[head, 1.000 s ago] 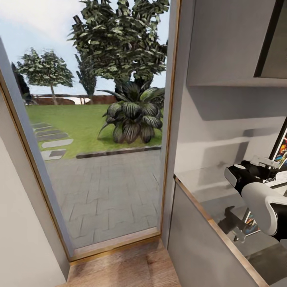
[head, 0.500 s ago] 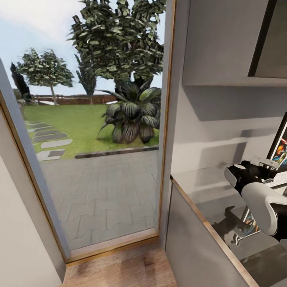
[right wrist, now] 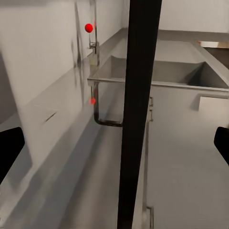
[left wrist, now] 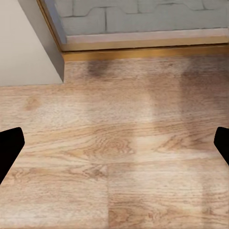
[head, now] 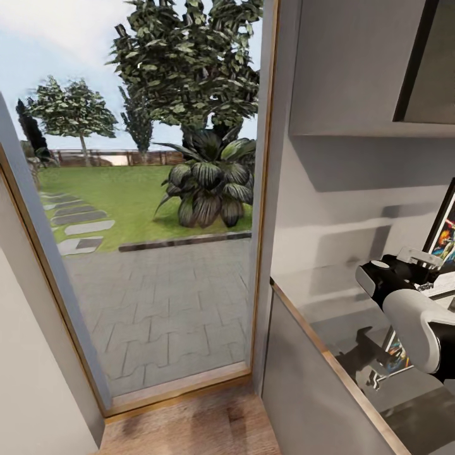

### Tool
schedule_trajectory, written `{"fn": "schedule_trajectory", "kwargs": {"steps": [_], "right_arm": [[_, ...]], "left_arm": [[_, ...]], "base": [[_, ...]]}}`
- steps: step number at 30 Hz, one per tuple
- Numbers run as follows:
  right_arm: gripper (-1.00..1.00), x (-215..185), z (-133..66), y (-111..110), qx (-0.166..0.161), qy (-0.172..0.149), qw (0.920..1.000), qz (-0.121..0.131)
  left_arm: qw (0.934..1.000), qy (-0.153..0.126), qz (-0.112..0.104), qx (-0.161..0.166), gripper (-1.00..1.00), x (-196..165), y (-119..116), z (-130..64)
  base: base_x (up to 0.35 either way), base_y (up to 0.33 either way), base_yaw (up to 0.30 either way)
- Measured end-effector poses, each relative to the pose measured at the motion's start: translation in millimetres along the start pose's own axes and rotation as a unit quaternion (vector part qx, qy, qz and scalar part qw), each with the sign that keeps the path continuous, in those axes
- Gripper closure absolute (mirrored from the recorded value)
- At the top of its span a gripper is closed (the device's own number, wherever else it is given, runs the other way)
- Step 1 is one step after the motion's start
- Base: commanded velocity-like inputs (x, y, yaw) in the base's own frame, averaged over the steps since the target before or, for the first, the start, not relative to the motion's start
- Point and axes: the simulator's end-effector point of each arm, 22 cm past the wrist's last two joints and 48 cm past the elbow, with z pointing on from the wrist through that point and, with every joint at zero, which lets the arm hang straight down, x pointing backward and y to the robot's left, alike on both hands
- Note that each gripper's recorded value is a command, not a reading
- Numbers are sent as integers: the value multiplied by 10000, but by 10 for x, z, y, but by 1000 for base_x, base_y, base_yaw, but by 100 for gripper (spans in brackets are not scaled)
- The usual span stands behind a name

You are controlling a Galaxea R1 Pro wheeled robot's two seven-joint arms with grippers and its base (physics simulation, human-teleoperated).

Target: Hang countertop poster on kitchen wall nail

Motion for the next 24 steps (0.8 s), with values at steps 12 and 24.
{"fn": "schedule_trajectory", "kwargs": {"steps": [12, 24], "right_arm": [[-100, 142, -4, -7, 25, 321, 9990, 298], [-100, 151, -5, -6, 25, 340, 9989, 316]], "left_arm": [[10000, -5, -3, -4, -100, -2, 4, -1], [10000, -7, -3, -4, -100, -4, 4, -1]], "base": [[0, 0, 0], [3, -1, 0]]}}
